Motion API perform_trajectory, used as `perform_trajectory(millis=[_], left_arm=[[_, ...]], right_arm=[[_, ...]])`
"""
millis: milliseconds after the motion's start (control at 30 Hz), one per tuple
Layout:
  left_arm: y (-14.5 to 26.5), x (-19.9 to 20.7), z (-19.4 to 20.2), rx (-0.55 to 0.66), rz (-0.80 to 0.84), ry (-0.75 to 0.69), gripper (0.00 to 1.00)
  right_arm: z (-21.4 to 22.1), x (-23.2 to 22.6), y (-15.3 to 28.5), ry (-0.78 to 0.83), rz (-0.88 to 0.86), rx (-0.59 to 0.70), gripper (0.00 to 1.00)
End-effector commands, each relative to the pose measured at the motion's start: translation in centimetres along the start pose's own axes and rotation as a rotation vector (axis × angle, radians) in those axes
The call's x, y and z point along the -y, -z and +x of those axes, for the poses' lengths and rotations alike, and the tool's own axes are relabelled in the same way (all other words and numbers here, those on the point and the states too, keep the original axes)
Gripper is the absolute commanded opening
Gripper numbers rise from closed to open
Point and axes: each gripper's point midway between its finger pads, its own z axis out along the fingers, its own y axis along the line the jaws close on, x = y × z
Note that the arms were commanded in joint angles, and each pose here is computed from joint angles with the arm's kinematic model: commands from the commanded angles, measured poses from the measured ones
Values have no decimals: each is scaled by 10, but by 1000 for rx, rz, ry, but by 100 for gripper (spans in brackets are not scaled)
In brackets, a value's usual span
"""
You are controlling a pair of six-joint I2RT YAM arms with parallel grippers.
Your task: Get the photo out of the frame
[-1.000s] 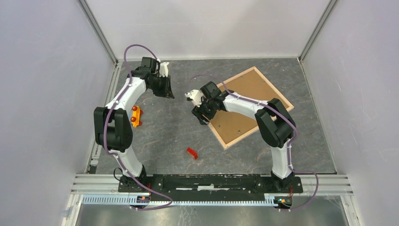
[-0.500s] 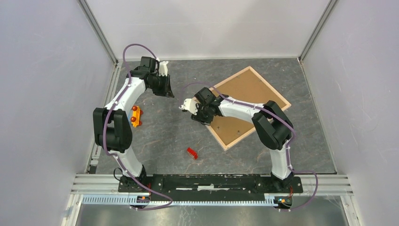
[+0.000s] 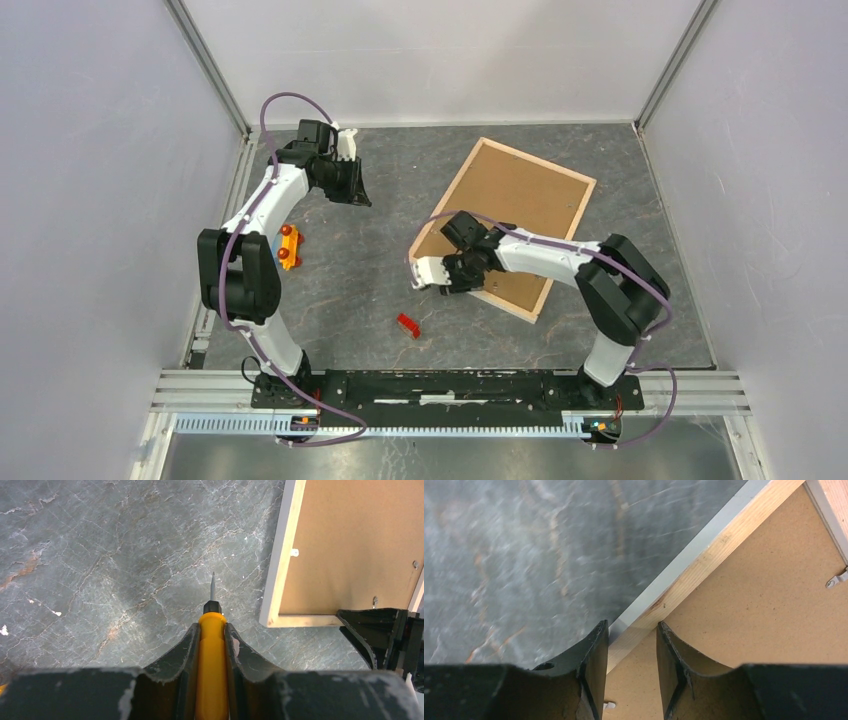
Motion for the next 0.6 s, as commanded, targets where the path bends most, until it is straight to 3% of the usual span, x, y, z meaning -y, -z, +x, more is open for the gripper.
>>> perform_trajectory(millis=[0,167,267,400,567], left_arm=[[12,10,-25,78,29,3,2],[12,13,-25,73,50,-15,2],[13,14,-25,74,51,-42,2],[13,20,-22,61,61,-110,2],[7,46,-9,8,84,-296,2]], right_arm=[[43,-77,4,168,-273,-79,23],[59,-84,19,283,-261,-102,24],[53,-71,30,256,-179,-74,30],[38,-37,56,56,-48,25,42],[44,19,102,-326,116,177,61]])
